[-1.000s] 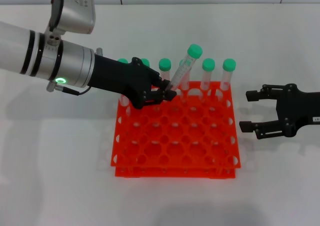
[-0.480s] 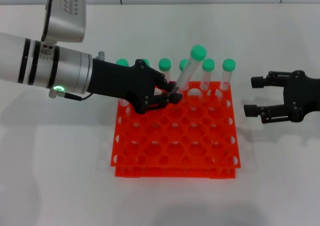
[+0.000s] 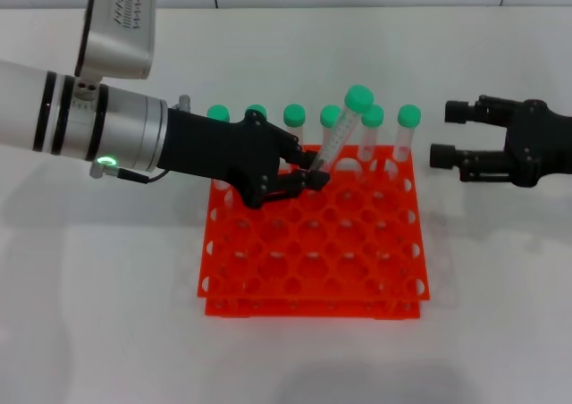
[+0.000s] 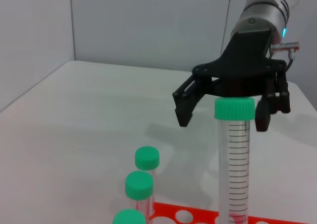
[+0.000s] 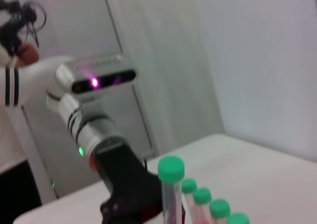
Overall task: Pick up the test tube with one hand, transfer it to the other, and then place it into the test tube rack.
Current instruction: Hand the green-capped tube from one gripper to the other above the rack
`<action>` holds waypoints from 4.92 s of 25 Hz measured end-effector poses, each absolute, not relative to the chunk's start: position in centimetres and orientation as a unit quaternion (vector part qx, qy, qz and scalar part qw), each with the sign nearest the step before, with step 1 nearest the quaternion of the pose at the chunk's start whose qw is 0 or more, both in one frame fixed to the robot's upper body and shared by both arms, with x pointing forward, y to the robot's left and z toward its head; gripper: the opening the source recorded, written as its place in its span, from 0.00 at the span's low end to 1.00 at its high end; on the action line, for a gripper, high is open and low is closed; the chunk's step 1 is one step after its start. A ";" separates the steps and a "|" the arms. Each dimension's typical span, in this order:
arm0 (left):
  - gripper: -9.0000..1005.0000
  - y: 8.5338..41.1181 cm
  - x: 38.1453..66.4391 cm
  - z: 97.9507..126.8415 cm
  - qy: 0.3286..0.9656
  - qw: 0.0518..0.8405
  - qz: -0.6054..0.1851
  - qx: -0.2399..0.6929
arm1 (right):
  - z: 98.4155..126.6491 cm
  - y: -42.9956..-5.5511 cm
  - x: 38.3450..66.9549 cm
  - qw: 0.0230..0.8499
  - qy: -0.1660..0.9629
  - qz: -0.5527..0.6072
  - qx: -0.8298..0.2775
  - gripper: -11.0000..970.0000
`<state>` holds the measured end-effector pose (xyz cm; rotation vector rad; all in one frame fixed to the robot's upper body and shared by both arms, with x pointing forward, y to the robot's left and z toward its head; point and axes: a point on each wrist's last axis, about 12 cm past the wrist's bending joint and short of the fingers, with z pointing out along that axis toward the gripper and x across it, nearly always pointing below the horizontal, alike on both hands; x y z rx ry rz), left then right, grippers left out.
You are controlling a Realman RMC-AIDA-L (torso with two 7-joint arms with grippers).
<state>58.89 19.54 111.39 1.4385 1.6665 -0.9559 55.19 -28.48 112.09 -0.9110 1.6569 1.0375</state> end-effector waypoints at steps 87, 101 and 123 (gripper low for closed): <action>0.20 17.6 59.4 111.6 0.640 0.365 -0.363 0.569 | 108.2 -21.7 53.8 0.602 0.569 0.475 -0.296 0.71; 0.20 17.1 59.4 111.4 0.640 0.362 -0.359 0.574 | 108.2 -21.7 53.9 0.603 0.570 0.473 -0.296 0.29; 0.47 17.6 59.1 113.1 0.662 0.373 -0.374 0.532 | 108.2 -22.0 53.8 0.606 0.571 0.470 -0.291 0.27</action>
